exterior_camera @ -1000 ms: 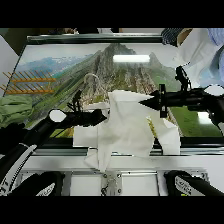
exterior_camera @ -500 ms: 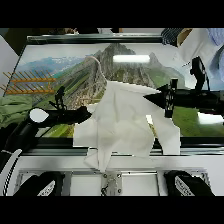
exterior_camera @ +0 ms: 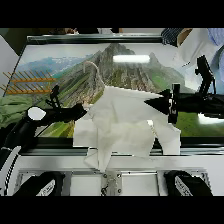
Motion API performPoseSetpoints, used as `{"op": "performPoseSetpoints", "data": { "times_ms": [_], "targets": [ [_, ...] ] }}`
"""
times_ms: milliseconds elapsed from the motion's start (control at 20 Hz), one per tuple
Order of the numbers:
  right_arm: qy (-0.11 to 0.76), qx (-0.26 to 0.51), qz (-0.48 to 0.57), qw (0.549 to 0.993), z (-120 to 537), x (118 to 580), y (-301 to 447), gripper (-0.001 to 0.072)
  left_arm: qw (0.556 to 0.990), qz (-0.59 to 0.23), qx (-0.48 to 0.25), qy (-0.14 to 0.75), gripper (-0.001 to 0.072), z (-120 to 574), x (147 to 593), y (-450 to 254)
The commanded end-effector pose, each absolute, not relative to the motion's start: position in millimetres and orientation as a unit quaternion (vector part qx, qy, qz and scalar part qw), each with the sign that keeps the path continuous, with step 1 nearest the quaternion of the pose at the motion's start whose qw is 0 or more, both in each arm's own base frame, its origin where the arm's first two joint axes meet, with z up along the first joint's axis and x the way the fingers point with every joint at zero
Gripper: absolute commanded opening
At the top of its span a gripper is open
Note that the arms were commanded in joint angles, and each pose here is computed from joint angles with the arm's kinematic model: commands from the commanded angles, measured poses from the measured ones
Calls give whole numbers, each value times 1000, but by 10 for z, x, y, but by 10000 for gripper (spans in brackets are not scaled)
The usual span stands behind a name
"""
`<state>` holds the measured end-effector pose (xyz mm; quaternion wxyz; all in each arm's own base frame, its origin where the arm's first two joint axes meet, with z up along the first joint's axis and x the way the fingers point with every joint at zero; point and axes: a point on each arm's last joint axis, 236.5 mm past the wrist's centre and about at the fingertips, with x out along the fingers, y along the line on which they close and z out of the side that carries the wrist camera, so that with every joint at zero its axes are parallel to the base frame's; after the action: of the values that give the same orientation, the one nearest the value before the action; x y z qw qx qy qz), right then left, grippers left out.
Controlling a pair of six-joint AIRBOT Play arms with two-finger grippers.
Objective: Fold the clothes and pants, and hang the long-sleeved shirts on hangers.
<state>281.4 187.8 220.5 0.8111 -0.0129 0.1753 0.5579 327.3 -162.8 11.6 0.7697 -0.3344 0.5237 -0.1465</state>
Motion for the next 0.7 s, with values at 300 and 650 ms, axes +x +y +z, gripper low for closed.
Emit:
{"op": "performPoseSetpoints", "data": {
  "times_ms": [300, 650],
  "targets": [
    [165, 7, 562, 811, 2351, 2741, 1918, 28, 761, -129, -330, 543, 18, -158, 3373, -1467],
    [128, 25, 561, 818, 2578, 2729, 1952, 28, 802, -144, -293, 500, 18, 234, 3682, -1399]
  ]
}}
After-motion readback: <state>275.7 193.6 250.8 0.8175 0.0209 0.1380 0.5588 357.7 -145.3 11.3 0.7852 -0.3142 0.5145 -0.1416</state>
